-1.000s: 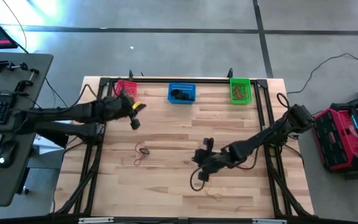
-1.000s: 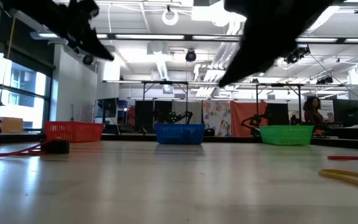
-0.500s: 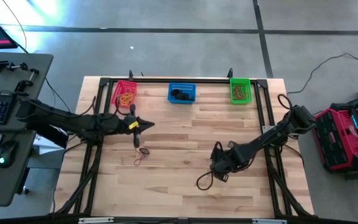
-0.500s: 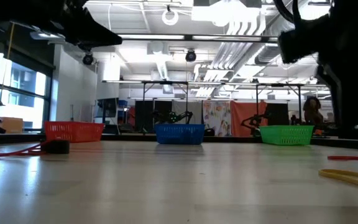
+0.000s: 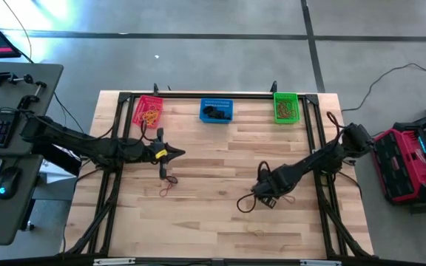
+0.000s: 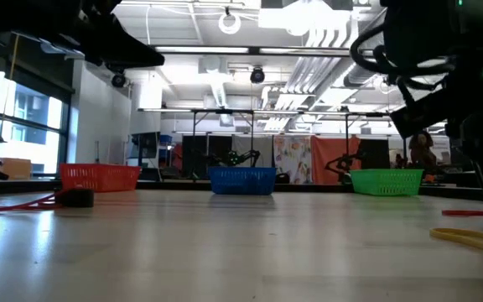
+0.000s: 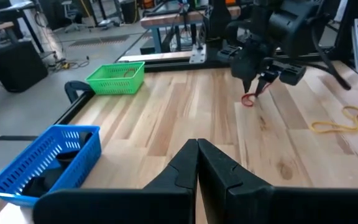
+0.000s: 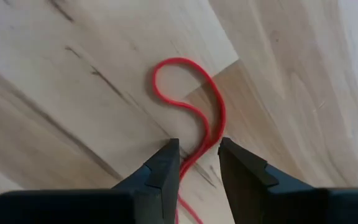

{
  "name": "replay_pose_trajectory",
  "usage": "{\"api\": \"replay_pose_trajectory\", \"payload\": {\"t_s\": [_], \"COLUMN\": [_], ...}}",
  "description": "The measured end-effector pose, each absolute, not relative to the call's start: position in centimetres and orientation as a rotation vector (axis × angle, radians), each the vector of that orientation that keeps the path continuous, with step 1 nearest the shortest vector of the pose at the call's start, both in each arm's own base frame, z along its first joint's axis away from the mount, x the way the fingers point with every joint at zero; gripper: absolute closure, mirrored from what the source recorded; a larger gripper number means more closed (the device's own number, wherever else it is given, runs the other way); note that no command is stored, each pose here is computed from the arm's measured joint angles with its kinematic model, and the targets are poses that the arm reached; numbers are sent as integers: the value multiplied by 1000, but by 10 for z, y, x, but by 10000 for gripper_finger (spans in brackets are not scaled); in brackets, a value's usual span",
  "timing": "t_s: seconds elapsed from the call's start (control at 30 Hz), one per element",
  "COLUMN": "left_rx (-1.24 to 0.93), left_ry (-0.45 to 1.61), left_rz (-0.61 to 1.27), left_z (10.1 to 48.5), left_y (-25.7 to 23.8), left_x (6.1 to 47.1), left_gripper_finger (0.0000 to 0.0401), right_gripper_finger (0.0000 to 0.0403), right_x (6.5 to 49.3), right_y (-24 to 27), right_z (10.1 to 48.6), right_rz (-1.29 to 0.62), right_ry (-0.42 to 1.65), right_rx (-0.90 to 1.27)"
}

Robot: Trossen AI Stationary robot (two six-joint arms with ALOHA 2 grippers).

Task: Sort rubber bands into baskets
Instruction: Put the right red rubber band into the green bin

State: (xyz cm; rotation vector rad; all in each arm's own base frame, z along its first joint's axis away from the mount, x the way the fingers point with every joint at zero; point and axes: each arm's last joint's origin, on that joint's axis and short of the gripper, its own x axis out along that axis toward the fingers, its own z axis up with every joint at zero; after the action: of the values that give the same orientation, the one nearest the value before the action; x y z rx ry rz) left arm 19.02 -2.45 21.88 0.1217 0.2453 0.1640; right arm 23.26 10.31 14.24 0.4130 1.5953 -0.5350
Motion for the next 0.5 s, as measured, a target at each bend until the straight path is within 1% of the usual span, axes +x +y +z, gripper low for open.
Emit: {"api": "replay_pose_trajectory", "payload": {"t_s": [0.27, 0.33, 0.4, 0.5], "left_rx": [122, 124, 128, 125], "left_ry": [246, 246, 247, 246], "left_rz": [164, 164, 164, 164], "left_z": [219, 219, 219, 219], "left_y": [-24, -24, -24, -24], "left_x": [190, 190, 190, 190], "left_gripper_finger": [401, 401, 401, 401], "right_gripper_finger": [300, 306, 320, 360], "right_x": [230, 230, 231, 233], "right_y": [100, 101, 101, 102], "right_z": [138, 137, 137, 137], "right_rz": [-538, -529, -507, -472], "right_ry": [1595, 1595, 1591, 1578], "right_rx": [429, 424, 416, 402]}}
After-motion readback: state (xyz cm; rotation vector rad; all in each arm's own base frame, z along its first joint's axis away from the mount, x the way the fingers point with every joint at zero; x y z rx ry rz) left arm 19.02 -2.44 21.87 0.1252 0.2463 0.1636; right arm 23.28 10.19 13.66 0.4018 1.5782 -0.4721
